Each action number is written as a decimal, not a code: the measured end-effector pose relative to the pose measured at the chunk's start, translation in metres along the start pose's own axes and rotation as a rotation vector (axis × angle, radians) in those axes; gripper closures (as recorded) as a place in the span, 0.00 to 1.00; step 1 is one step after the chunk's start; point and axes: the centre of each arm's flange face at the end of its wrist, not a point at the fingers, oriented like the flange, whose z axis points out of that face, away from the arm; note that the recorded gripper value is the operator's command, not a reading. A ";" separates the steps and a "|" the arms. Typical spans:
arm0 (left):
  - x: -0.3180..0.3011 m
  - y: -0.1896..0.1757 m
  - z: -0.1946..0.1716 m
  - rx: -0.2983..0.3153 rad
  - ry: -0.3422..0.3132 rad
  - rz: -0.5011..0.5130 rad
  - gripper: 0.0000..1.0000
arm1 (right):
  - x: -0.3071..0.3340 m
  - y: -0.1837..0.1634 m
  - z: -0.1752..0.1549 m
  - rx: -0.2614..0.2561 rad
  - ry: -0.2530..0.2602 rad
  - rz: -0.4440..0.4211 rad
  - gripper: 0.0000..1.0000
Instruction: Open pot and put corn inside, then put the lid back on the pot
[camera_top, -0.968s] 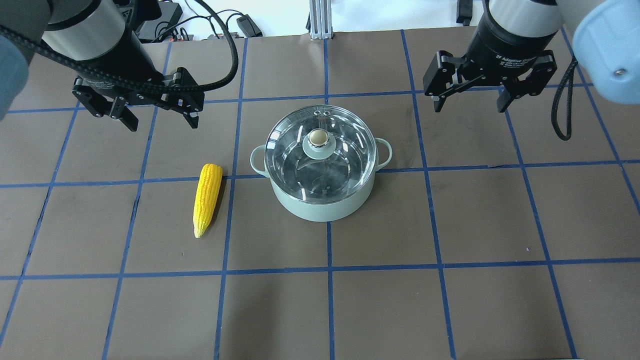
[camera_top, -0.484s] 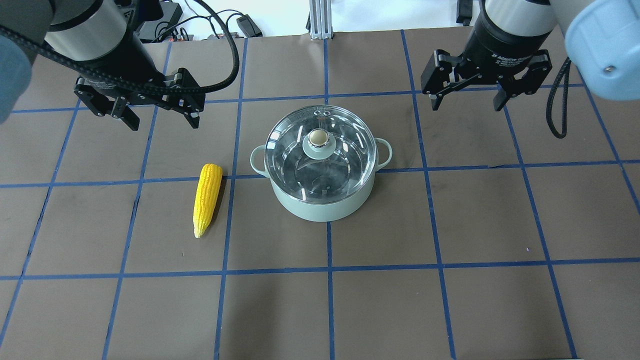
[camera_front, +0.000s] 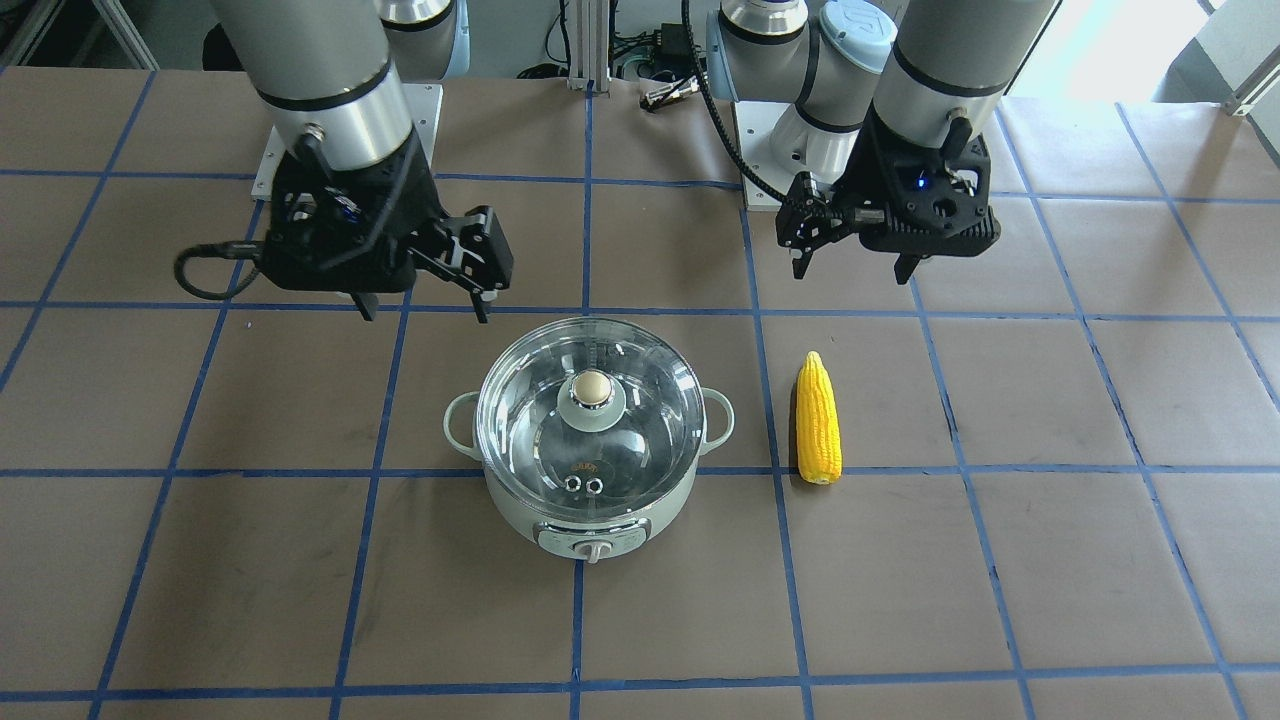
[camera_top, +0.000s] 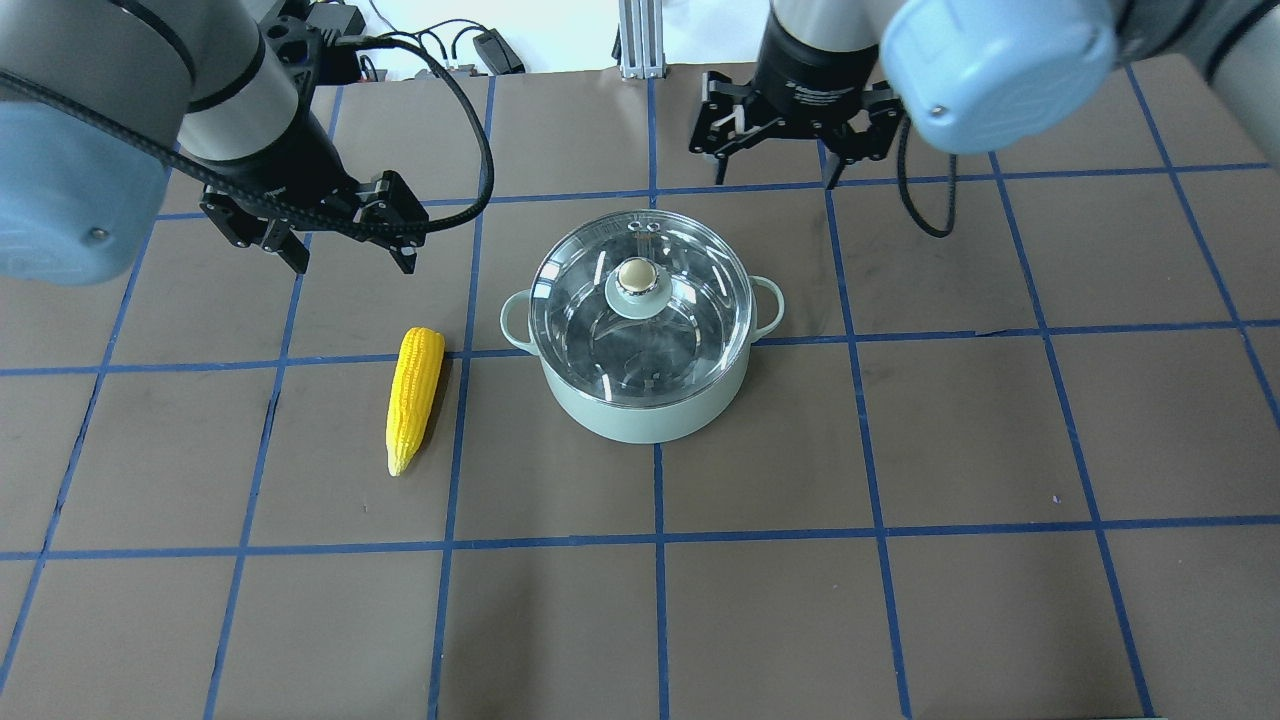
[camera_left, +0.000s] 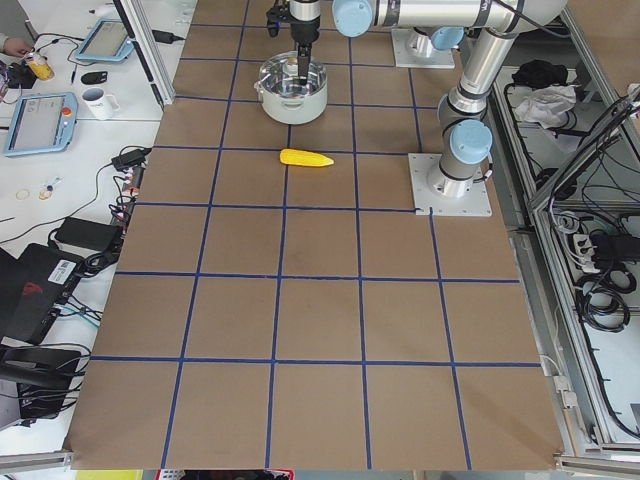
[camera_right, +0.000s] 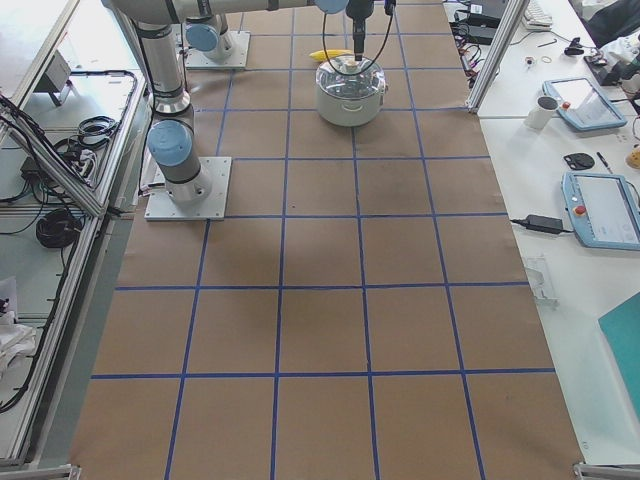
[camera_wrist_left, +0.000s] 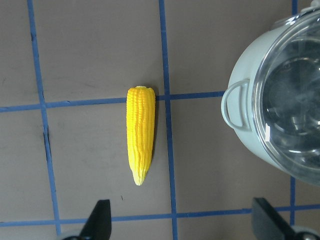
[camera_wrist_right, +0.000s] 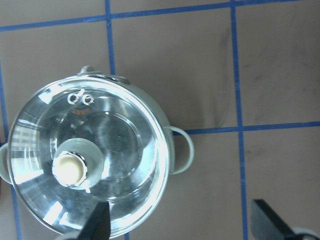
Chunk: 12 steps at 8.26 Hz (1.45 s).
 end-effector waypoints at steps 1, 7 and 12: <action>-0.007 -0.006 0.030 -0.001 0.000 -0.005 0.00 | -0.033 -0.007 0.013 0.006 -0.008 0.003 0.00; -0.065 -0.027 0.152 -0.051 0.010 -0.052 0.00 | -0.117 -0.007 0.139 -0.065 0.026 0.034 0.00; -0.064 -0.024 0.222 -0.138 0.034 -0.051 0.00 | -0.116 0.002 0.154 -0.066 0.049 0.053 0.16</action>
